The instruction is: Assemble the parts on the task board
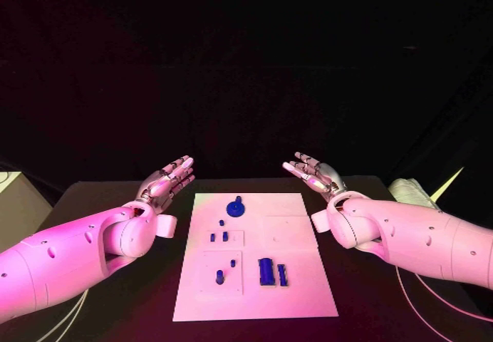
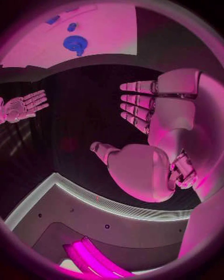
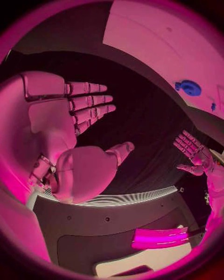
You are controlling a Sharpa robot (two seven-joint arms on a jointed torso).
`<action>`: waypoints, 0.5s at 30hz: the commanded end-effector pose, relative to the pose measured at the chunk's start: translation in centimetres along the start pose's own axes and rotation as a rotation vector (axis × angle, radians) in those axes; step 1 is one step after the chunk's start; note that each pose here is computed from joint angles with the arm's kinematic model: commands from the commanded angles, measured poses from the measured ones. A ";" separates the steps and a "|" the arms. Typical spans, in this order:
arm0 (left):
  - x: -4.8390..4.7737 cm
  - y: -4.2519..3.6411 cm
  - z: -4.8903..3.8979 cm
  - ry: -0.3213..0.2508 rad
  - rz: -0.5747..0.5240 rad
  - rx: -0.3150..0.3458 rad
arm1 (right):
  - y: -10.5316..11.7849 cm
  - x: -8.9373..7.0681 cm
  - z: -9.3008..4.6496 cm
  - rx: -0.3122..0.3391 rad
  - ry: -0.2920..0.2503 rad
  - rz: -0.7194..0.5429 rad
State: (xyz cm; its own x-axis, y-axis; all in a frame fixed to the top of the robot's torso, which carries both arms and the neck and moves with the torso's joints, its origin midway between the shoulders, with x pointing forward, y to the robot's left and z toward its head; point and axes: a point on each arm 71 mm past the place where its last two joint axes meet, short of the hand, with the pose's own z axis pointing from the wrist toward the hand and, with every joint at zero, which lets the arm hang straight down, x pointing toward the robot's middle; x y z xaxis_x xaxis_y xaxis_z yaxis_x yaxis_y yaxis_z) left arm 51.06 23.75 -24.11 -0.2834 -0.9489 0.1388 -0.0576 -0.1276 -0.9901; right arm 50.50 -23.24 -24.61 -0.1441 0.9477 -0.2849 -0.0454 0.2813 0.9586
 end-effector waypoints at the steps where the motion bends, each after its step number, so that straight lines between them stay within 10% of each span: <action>1: 0.67 -0.12 -0.24 -0.058 0.031 0.012 | 0.7 0.9 -0.8 -0.005 -0.057 0.082; 15: 5.12 -0.61 -2.82 -0.240 0.111 0.034 | 3.4 3.8 -3.7 0.022 -0.133 0.298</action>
State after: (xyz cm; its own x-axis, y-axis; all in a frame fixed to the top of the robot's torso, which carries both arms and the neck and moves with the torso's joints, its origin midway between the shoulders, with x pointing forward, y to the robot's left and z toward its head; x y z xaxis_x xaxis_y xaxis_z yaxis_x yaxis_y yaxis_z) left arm 47.12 19.27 -23.08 -0.1632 -0.9812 0.1027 -0.0506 -0.0956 -0.9941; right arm 46.24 -18.88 -22.52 -0.0749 0.9972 -0.0063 0.0100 0.0071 0.9999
